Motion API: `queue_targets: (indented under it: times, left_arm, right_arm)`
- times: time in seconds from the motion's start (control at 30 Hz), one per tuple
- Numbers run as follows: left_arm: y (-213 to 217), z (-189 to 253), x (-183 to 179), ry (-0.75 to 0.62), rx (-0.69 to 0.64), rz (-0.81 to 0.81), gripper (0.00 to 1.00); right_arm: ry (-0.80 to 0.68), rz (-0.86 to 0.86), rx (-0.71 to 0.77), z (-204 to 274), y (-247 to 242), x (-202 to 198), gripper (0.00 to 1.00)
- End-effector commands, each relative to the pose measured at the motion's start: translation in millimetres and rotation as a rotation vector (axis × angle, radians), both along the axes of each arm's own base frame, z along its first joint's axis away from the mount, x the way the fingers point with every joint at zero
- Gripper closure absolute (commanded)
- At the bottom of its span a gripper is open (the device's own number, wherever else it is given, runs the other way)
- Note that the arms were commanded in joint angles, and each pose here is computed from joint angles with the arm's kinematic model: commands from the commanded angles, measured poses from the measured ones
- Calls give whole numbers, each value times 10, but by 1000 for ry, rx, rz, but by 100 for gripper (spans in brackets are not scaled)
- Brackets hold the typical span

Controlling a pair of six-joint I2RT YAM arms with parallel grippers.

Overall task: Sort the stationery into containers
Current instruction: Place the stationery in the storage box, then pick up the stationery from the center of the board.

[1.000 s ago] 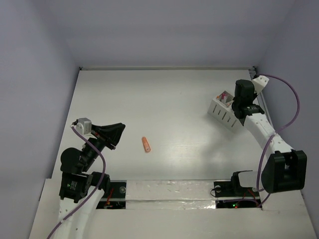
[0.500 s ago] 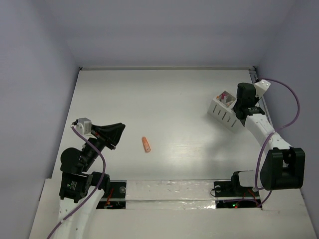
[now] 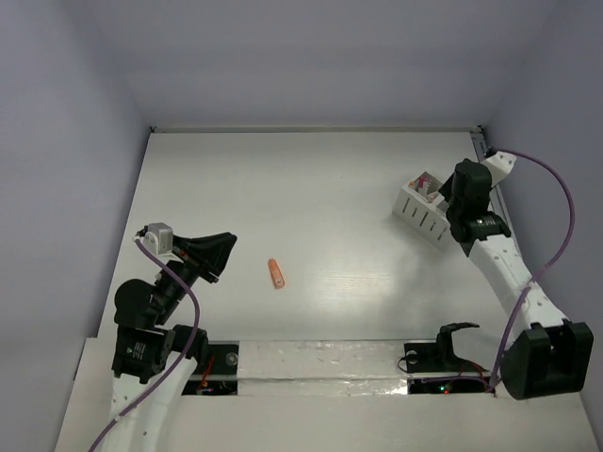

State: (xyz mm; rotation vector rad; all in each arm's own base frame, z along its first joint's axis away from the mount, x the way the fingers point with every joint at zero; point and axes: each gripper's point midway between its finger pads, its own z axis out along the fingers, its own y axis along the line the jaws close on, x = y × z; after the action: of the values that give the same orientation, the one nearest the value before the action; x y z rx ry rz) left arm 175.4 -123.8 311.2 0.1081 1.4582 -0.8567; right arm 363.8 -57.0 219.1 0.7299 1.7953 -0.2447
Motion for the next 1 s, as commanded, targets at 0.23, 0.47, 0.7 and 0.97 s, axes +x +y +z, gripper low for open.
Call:
queue_targets:
  times: [0.23,0.47,0.7,0.97]
  left_arm:
    - [-9,178,-14,-52,-11,-6,90]
    - [52,175,25,-42,-12,34,100]
    - [76,165,45,-37,-7,48,89]
    - [47,169,27,-44,-5,29,87]
  right_arm:
    - [-40,733,158,-146,2439,-289,100]
    - [134,1073,46,-582,4117,-953,90]
    - [357,1153,-76,-1394,4818,-1175,25]
    - [445,1125,-114,-1776,4828,-1177,44]
